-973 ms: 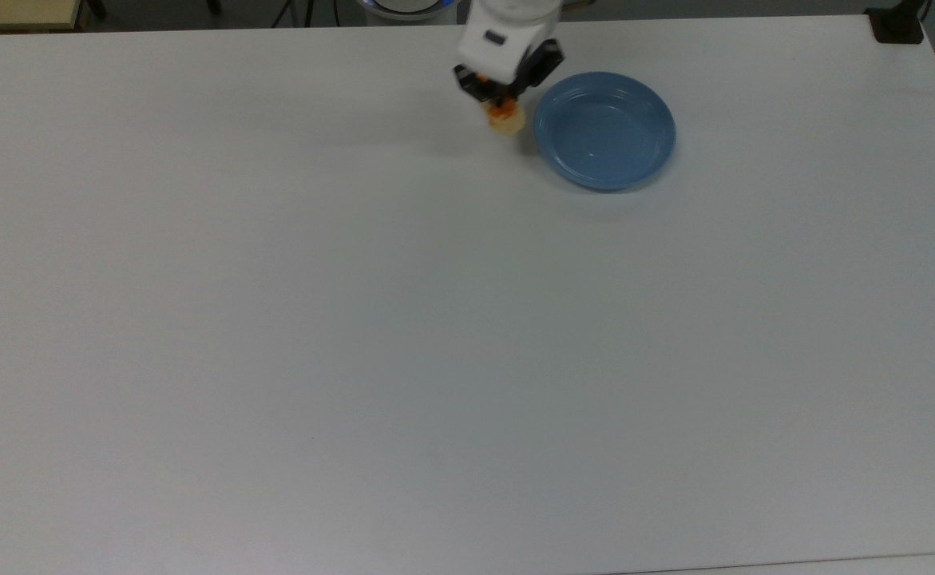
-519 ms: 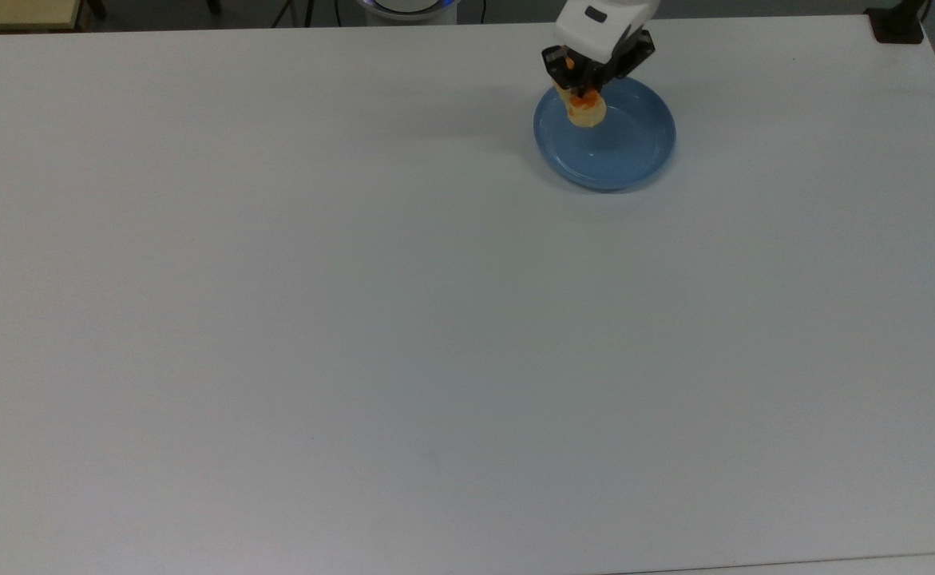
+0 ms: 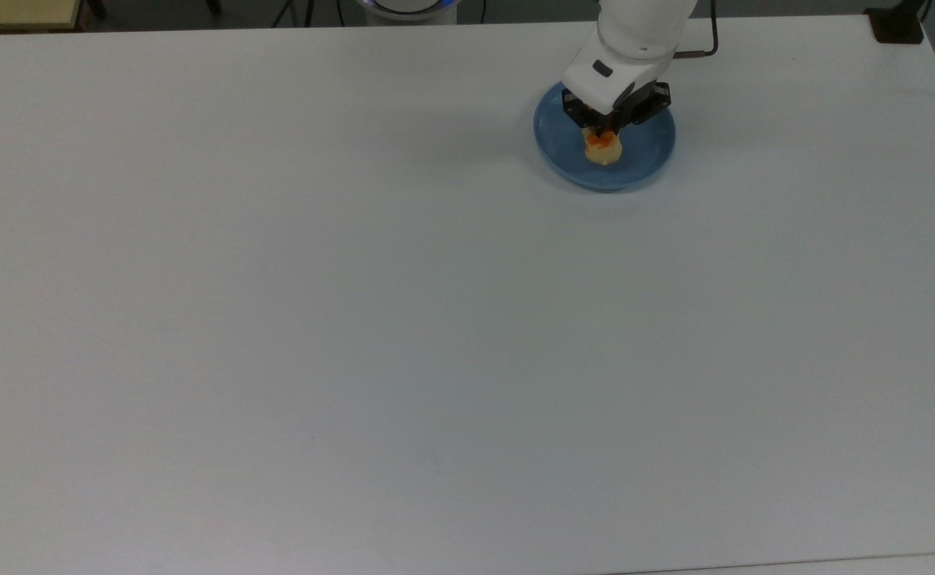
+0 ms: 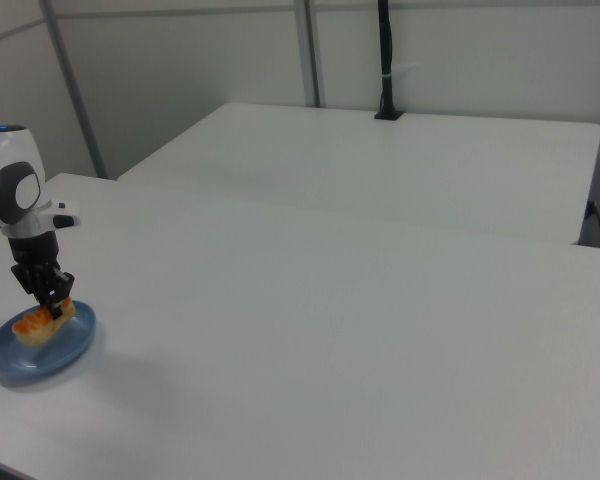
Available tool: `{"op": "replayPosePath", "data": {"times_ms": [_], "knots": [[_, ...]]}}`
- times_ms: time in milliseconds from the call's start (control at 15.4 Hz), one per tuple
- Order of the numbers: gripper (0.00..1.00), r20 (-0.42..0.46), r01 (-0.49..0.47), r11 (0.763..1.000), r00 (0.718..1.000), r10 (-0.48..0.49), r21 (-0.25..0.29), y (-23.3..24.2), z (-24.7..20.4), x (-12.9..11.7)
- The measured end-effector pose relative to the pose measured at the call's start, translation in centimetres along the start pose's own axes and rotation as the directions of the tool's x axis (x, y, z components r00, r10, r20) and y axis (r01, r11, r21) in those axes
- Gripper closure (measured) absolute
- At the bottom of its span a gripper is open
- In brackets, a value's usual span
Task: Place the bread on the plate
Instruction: 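Open the gripper to release the bread roll onto the plate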
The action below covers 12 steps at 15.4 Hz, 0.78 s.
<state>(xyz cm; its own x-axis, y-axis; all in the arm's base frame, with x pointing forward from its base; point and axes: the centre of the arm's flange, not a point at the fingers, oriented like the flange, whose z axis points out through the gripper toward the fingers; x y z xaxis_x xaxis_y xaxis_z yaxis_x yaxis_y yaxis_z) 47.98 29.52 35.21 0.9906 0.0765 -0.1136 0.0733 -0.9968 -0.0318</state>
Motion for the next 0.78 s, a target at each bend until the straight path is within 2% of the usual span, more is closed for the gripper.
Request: {"op": "replayPosePath", "data": {"times_ms": [195, 259, 454, 714, 778], "knots": [[0.81, 0.009, 0.004, 1.0, 1.0, -0.004, -0.002, -0.3, 0.5, -0.1], [0.75, 0.013, 0.005, 1.0, 1.0, -0.005, -0.003, -0.3, 0.7, -0.1], [0.48, 0.02, 0.008, 1.0, 1.0, -0.008, -0.006, -0.4, 1.2, -0.1], [0.06, 0.015, 0.018, 1.0, 1.0, -0.018, -0.018, -0.4, 1.2, -0.1], [0.0, 0.014, 0.019, 1.0, 1.0, -0.019, -0.019, -0.4, 1.2, 0.0]]}}
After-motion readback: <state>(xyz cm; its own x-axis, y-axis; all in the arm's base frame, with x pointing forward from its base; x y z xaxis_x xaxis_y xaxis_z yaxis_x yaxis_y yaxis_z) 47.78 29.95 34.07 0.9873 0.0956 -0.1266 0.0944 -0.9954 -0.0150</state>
